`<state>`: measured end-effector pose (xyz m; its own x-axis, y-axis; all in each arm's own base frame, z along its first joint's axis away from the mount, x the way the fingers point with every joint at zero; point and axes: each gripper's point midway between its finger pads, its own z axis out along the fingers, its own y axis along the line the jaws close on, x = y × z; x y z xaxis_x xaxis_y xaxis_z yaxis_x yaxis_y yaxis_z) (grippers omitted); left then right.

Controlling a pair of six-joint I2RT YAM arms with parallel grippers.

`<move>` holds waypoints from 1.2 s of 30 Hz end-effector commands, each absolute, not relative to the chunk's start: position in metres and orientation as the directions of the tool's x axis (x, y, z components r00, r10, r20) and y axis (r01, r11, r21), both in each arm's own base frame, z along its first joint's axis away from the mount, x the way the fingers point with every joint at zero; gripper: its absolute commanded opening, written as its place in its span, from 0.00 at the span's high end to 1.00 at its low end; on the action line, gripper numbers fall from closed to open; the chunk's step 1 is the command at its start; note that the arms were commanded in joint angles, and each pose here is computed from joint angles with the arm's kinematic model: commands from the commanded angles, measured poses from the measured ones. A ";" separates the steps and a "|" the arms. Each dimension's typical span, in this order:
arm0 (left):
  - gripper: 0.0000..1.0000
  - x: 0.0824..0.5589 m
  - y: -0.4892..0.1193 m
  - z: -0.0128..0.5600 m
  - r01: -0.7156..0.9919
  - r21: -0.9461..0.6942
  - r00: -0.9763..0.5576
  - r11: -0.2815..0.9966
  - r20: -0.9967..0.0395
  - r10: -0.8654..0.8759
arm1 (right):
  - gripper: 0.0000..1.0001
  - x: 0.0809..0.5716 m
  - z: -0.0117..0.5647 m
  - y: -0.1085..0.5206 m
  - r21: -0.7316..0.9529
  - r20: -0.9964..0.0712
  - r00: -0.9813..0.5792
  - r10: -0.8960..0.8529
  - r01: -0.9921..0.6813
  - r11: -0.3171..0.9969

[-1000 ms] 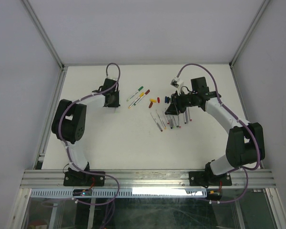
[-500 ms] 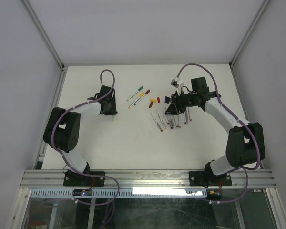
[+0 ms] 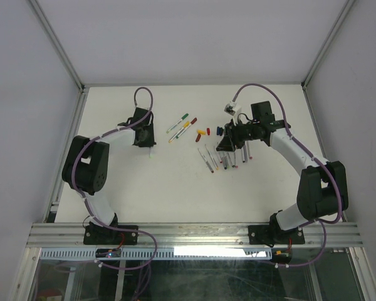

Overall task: Open the pen caps
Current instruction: Pick up the pen from the center of the board.

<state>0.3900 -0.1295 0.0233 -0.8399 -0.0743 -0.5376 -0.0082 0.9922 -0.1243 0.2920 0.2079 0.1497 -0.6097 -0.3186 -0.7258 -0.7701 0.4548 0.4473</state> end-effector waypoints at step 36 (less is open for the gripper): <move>1.00 0.261 -0.291 0.212 0.437 -0.859 -0.487 0.266 -0.475 -0.733 | 0.16 0.232 0.164 0.299 0.651 -0.751 -0.660 -0.026 -0.747 0.138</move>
<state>0.2536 -0.2901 0.1721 -0.5637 -0.6307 -0.5333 0.3877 0.3680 -0.8451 0.2277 0.2902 0.1287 -0.7246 -0.0723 -0.6854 -0.6833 0.2055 0.7007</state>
